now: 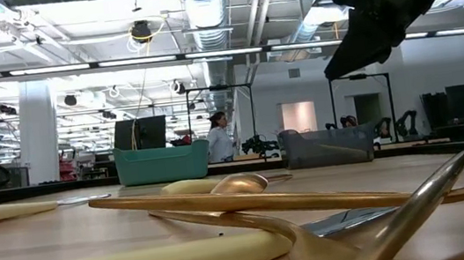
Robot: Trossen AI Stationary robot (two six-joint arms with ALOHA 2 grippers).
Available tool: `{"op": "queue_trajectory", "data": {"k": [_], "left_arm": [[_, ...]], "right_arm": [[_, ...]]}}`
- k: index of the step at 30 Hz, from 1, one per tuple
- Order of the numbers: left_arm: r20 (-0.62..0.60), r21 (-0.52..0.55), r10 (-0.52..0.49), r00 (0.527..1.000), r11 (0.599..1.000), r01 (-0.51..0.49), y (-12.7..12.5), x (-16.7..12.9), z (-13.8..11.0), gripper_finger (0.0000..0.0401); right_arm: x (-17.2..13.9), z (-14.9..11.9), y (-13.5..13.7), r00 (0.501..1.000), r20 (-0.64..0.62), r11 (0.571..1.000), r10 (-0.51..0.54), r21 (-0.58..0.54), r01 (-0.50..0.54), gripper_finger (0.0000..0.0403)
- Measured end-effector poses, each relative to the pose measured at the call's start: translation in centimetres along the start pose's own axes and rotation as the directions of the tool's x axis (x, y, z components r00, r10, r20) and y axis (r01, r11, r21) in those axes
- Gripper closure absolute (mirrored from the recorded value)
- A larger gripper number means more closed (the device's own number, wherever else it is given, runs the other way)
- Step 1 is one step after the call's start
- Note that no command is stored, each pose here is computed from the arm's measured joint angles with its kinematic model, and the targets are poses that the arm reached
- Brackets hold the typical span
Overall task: Sort silverware by color (type)
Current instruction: Put the gold fork into the orange bin, then put the yellow knife into the black bin
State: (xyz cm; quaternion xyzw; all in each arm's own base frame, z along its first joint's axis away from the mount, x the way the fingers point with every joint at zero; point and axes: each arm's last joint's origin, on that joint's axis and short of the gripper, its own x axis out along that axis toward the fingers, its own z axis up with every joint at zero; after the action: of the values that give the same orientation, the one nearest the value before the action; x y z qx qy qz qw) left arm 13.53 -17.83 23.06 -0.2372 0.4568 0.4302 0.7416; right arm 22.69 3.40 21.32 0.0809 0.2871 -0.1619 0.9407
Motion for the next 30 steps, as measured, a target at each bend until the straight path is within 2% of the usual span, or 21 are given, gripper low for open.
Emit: {"op": "queue_trajectory", "data": {"k": [5,8,11,16,18,22,25,30], "left_arm": [[-0.001,0.013,-0.017,1.000,1.000,0.017,0.2,-0.3,0.3,0.0312],[0.053,0.023,-0.052,0.997,0.998,0.051,0.3,-0.4,1.0,0.0293],[0.121,0.081,-0.117,0.986,0.991,0.107,-0.4,-0.3,1.8,0.0284],[0.153,0.192,-0.180,0.972,0.970,0.150,-2.5,1.4,4.1,0.0286],[0.171,0.265,-0.212,0.962,0.950,0.162,-3.4,2.7,5.0,0.0287],[0.202,0.421,-0.328,0.923,0.880,0.220,-5.5,5.3,7.2,0.0287],[0.210,0.470,-0.410,0.887,0.838,0.276,-6.4,7.3,9.3,0.0287],[0.219,0.505,-0.510,0.832,0.789,0.351,-6.5,10.1,12.3,0.0287]], "right_arm": [[0.1,0.2,-0.2,1.000,0.011,1.000,-0.007,0.013,0.007,0.0287],[0.1,0.2,-0.2,1.000,0.014,1.000,-0.006,0.015,0.005,0.0287],[0.1,0.2,-0.2,1.000,0.014,0.999,-0.004,0.033,0.004,0.0287],[0.0,0.2,0.0,1.000,0.012,0.999,0.004,0.043,-0.005,0.0287],[0.0,0.2,0.0,1.000,0.011,0.999,0.008,0.044,-0.008,0.0287],[0.0,0.1,0.0,1.000,0.001,0.997,0.030,0.068,-0.030,0.0287],[-0.1,-0.1,0.2,0.999,-0.013,0.998,0.038,0.059,-0.037,0.0287],[-0.2,-0.5,0.4,0.998,-0.046,0.999,0.038,0.035,-0.037,0.0287]]}}
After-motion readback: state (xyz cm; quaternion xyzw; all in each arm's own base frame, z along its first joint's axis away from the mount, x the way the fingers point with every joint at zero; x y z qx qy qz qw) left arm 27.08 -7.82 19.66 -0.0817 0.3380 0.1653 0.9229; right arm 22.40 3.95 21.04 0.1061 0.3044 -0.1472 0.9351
